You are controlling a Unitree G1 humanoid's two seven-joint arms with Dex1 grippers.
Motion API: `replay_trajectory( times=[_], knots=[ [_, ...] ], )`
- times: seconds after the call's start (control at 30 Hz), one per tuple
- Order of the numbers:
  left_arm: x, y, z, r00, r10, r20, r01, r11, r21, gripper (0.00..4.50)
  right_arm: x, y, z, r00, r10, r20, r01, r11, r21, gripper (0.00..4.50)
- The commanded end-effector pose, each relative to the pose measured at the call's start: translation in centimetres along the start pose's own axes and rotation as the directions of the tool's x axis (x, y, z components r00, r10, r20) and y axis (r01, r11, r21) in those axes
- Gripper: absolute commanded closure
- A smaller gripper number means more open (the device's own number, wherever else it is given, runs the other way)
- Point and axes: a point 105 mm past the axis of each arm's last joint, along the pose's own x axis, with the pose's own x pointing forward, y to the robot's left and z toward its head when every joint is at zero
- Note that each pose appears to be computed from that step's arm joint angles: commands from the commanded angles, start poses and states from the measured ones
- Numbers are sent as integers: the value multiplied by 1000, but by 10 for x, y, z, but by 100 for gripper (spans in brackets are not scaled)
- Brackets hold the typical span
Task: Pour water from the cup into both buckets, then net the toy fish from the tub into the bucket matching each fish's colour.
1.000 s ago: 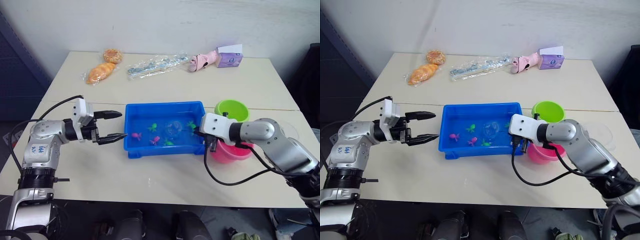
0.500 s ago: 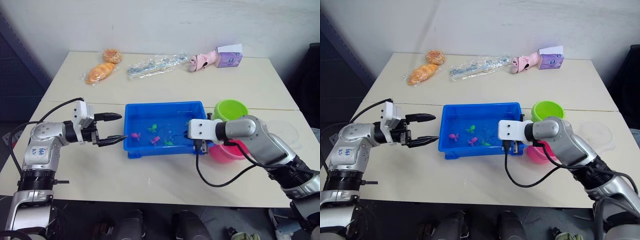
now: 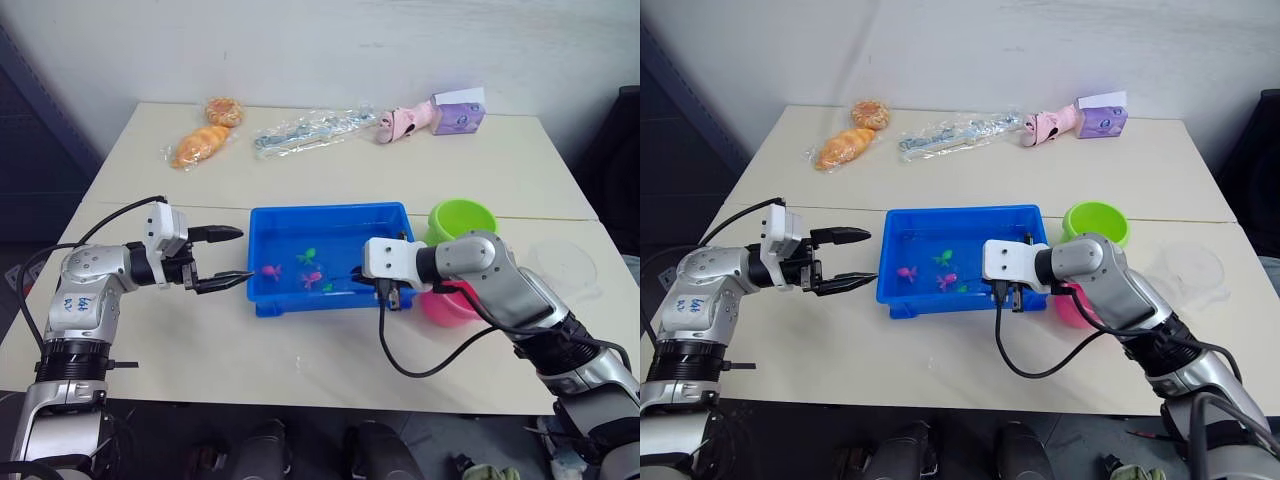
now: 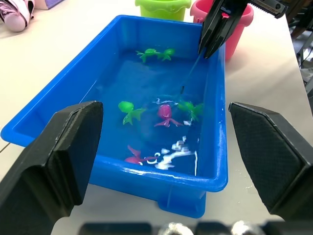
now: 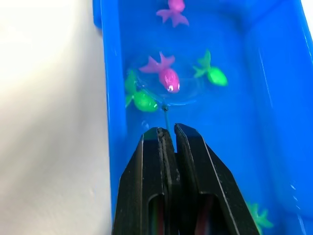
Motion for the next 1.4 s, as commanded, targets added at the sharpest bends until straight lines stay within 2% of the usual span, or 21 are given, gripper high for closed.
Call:
replay_trajectory(
  times=[0.03,0.47,0.6,0.77,0.93,1.07,1.27,1.4],
  knots=[
    [-4,1,0,1000,12,-6,-12,1000,21,6,-12,-6,14,999,-21,51,20,1000,7,450],
    [-4,0,-5,1000,13,-5,-12,1000,19,6,-37,-15,28,989,-57,138,45,995,90,450],
    [-3,-1,-4,1000,3,7,-3,1000,24,6,-56,-17,33,977,-94,191,77,992,97,450],
    [7,-3,2,999,-39,35,37,999,35,6,-81,-7,30,969,-115,218,100,992,78,450],
    [27,-10,15,991,-119,68,116,992,46,6,-114,0,23,947,-249,203,230,967,114,450],
    [41,-11,27,979,-172,110,167,985,53,6,-141,18,17,913,-364,183,337,927,165,450],
    [63,-16,35,957,-250,147,244,968,56,6,-184,44,-1,841,-539,54,524,835,168,450],
    [74,-20,36,945,-287,160,282,958,51,6,-203,63,-13,799,-600,-35,597,786,157,450]
  ],
)
